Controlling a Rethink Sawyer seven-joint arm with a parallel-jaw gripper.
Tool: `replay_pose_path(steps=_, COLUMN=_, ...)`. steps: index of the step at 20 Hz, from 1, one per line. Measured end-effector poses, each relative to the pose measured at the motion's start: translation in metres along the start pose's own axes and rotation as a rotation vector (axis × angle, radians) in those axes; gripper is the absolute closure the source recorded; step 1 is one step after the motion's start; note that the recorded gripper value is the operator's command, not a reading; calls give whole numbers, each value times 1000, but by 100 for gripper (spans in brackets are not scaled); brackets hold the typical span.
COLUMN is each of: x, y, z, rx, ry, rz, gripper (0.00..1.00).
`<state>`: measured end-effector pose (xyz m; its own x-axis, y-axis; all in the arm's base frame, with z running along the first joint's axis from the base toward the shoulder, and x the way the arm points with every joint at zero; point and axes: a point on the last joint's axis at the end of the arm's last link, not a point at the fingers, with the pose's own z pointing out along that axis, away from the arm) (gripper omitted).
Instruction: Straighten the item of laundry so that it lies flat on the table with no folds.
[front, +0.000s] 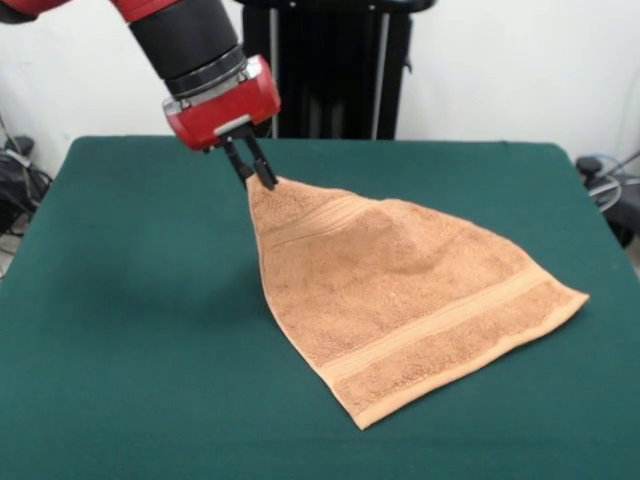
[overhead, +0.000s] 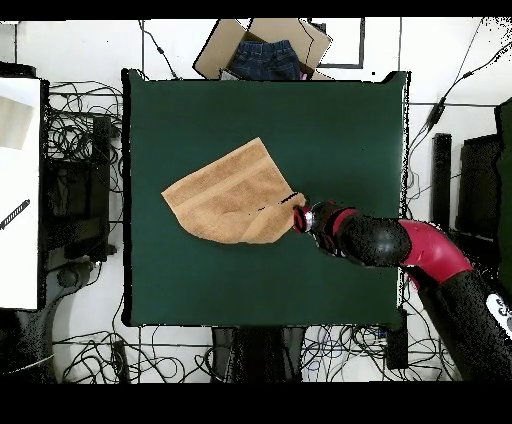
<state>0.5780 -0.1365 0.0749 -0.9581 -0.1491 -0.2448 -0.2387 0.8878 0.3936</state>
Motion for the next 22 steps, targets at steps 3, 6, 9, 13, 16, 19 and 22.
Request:
replay_pose_path(steps=3, x=-2, y=-5, z=3, rx=0, ry=-4, rz=-25, gripper=100)
replay_pose_path(steps=6, x=-3, y=-8, z=6, rx=-1, ry=-4, rz=-45, gripper=100)
replay_pose_path(steps=9, x=-4, y=-13, z=9, rx=2, ry=-3, rz=-60, gripper=100)
replay_pose_path(steps=13, x=-6, y=-19, z=12, rx=1, ry=-2, rz=-72, gripper=100)
replay_pose_path(steps=16, x=-7, y=-24, z=15, rx=-8, ry=0, rz=-77, gripper=100)
replay_pose_path(steps=19, x=-7, y=-27, z=17, rx=-13, ry=8, rz=-81, gripper=100)
replay_pose_path(steps=22, x=-5, y=-30, z=15, rx=-12, ry=26, rz=-83, gripper=100)
